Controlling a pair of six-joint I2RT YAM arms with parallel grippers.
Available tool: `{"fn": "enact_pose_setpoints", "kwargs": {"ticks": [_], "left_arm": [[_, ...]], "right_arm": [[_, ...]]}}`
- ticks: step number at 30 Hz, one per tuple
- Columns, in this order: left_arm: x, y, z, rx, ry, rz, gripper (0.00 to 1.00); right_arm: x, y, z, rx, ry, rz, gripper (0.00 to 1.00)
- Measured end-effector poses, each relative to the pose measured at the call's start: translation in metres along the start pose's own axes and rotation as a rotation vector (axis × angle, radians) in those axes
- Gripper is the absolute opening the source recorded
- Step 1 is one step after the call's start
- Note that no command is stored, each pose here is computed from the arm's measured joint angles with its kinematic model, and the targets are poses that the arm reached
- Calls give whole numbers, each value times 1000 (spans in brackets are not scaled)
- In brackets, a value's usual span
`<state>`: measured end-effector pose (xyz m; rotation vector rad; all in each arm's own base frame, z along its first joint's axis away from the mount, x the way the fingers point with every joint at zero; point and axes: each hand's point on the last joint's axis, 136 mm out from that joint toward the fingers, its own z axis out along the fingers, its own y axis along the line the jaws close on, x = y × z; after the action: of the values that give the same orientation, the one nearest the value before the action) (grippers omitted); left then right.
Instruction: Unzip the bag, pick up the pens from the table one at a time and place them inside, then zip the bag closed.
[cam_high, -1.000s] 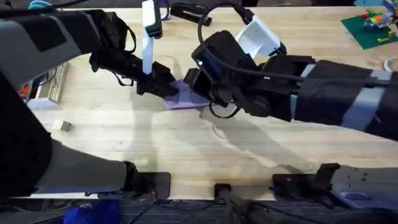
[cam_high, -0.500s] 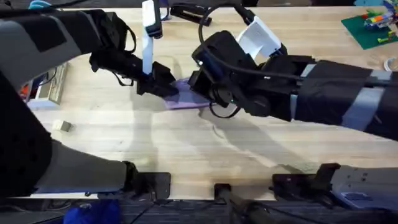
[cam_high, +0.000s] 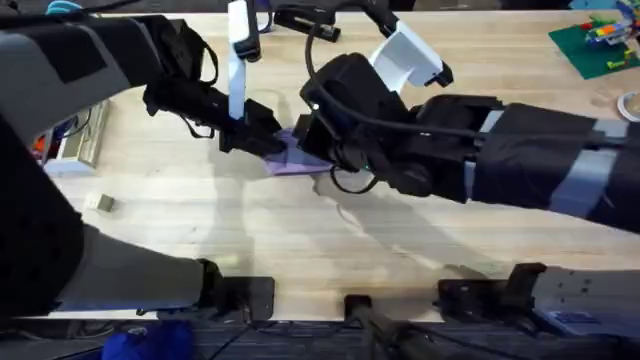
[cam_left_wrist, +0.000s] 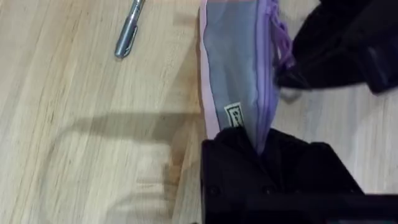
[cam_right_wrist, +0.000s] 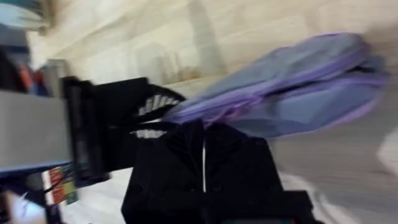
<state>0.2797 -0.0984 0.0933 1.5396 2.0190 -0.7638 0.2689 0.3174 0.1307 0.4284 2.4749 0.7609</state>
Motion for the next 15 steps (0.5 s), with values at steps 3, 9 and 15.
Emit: {"fn": "enact_pose_setpoints", "kwargs": {"ticks": [3,9,15], "left_arm": [[0,0,0,0,0,0,42],[0,0,0,-1,0,1,42],[0,0,0,-1,-1,1,42]], "right_arm": [[-1,13,-1,-51,-12,-1,33],[-1,26,-2,-104,-5,3,33],[12,47,-2,-189,36,-4,33]]}}
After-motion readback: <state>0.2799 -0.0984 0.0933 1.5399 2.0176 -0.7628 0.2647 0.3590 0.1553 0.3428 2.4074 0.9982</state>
